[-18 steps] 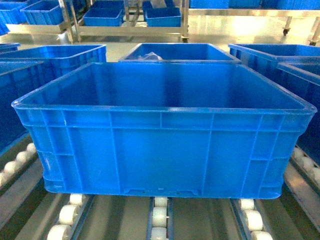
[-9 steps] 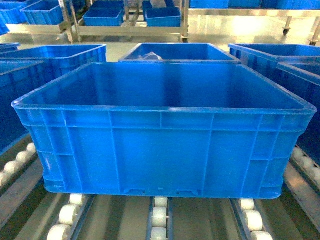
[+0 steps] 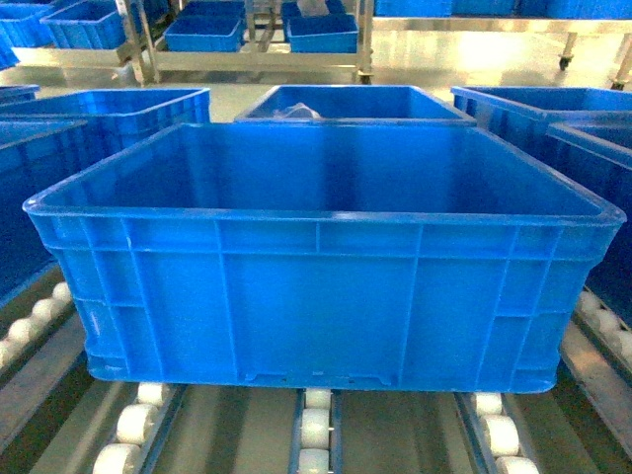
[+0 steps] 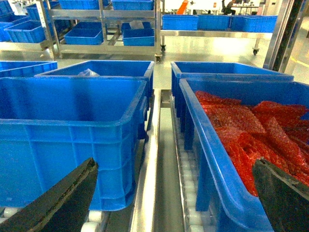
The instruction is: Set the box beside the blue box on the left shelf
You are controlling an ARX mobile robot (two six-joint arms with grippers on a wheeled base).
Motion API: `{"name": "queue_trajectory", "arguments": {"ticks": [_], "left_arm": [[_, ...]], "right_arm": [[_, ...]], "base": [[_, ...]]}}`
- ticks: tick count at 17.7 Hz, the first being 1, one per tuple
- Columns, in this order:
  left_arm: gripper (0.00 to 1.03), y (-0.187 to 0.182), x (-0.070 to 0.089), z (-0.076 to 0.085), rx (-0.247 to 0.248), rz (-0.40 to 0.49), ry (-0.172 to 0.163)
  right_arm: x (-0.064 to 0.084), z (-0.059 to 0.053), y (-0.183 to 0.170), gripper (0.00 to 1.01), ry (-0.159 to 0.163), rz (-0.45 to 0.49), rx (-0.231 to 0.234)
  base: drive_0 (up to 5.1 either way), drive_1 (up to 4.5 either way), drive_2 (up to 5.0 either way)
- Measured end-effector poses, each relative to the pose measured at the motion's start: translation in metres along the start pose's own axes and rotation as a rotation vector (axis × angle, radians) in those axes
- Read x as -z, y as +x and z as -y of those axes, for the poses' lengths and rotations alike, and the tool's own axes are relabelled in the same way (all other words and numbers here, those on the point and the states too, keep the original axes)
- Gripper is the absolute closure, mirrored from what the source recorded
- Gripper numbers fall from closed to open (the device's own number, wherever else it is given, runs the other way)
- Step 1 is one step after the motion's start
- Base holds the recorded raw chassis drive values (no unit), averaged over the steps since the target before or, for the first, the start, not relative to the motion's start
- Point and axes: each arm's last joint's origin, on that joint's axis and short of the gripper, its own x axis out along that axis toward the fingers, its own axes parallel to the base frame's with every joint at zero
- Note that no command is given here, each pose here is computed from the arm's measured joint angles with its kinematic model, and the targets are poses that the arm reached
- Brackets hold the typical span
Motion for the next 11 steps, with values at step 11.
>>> {"name": "queue_trajectory", "arguments": {"ticks": [11], "left_arm": [[0.05,0.0000,0.0000,0.0000,0.000,0.000,0.000]], "right_arm": [[0.0000,0.0000,0.0000,0.03,0.000,0.000,0.000]], "base": [[0.0,0.00,0.0]]}}
